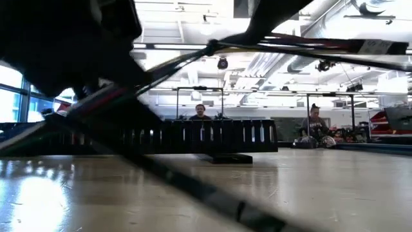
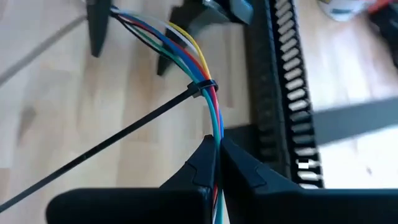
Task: Ziptie cables
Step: Put the zip-tied cables in the cable duct
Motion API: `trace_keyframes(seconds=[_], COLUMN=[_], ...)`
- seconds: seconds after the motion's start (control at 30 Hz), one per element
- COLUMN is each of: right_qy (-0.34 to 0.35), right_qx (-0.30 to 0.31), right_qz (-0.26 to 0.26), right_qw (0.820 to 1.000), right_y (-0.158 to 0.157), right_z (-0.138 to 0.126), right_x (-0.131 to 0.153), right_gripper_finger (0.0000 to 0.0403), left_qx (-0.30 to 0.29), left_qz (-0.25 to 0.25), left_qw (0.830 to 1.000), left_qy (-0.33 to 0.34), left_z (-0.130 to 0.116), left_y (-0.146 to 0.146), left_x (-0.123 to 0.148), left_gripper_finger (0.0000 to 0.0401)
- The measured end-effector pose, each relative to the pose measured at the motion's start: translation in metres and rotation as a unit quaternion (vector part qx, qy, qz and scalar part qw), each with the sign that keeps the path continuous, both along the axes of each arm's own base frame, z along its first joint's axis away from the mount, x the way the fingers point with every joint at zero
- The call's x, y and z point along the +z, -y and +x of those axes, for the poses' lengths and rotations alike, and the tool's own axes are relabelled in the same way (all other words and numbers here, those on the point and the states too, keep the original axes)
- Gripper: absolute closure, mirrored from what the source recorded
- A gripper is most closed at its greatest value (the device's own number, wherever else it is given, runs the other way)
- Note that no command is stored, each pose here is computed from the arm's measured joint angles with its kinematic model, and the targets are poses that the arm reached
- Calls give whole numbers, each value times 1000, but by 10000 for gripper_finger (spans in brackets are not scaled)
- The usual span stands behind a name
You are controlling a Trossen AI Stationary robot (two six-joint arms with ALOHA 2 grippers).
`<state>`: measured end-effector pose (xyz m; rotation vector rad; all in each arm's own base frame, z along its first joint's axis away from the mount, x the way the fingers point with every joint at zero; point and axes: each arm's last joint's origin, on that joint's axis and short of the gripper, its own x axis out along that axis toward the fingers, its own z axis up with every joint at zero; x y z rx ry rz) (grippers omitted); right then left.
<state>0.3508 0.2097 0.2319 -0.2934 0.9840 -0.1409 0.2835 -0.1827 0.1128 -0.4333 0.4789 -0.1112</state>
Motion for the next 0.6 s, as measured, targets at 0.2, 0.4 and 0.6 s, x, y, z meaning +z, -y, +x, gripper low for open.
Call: trace_keyframes(seconds=[0.2, 0.4, 0.6], right_qy=[-9, -12, -10], right_qx=[-39, -53, -50], right_qz=[-31, -44, -51], right_qw=[999, 998, 997], right_y=[0, -2, -6], right_z=[-9, -15, -18], right_x=[9, 16, 19], right_gripper_finger=[403, 403, 403], left_qx=[12, 16, 13], left_qz=[3, 9, 20], left_qw=[999, 997, 997], left_qy=[-51, -79, -73], left_z=[-10, -17, -16], left_y=[5, 8, 8], left_x=[-9, -14, -14], left_gripper_finger=[185, 271, 382])
